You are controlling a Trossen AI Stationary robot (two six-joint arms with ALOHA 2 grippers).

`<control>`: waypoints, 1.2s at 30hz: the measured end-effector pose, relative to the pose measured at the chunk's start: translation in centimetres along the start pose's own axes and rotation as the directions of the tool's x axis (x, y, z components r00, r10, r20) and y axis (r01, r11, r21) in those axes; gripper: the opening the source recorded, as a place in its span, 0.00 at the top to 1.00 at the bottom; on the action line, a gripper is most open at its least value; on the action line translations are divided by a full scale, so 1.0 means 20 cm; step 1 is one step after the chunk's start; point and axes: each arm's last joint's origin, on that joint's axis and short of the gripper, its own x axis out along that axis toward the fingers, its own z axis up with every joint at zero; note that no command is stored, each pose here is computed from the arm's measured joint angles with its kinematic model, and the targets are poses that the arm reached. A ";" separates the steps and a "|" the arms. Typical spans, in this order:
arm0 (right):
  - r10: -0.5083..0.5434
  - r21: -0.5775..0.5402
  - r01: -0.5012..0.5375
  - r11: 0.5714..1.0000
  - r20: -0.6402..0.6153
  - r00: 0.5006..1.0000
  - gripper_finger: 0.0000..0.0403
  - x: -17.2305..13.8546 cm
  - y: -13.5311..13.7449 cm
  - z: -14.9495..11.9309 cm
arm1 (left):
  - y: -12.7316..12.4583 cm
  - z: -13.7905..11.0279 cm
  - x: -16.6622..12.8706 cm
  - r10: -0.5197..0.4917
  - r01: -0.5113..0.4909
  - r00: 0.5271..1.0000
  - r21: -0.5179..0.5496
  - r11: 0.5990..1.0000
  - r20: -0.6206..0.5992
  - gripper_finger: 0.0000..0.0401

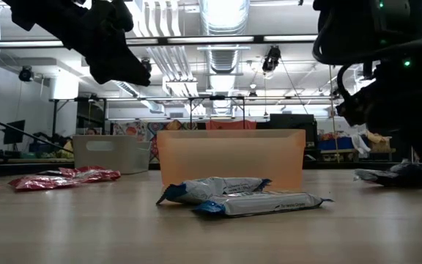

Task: Sort candy
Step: Put the brown chocolate bar into the orange bin

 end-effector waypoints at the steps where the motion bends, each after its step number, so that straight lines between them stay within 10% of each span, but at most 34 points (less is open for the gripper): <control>1: 0.000 -0.008 0.000 1.000 0.000 1.000 0.76 0.00 0.00 0.00 | 0.00 0.00 0.00 0.000 0.000 1.000 0.000 1.000 0.000 0.75; 7: 0.022 -0.012 -0.022 1.000 0.007 1.000 0.94 -0.08 -0.05 -0.02 | 0.00 0.00 0.00 0.000 0.000 1.000 -0.008 1.000 -0.001 0.75; 17: 0.174 -0.054 -0.165 0.985 0.249 0.953 0.93 -0.37 -0.23 -0.08 | -0.03 -0.01 -0.01 -0.025 0.024 1.000 -0.043 0.999 -0.011 0.75; 24: 0.403 -0.341 -0.233 0.911 0.613 0.680 0.93 -0.56 -0.22 -0.05 | -0.07 -0.03 -0.02 -0.061 0.059 0.998 -0.077 0.995 -0.023 0.75; 32: 0.599 -0.625 0.046 0.780 0.765 0.235 0.93 -0.65 -0.01 0.03 | -0.10 -0.08 -0.03 -0.067 0.051 0.992 -0.138 0.989 -0.111 0.75; 36: 0.615 -0.635 0.155 0.757 0.772 0.158 0.93 -0.61 0.09 0.08 | -0.12 -0.11 -0.05 -0.072 0.043 0.986 -0.188 0.981 -0.151 0.75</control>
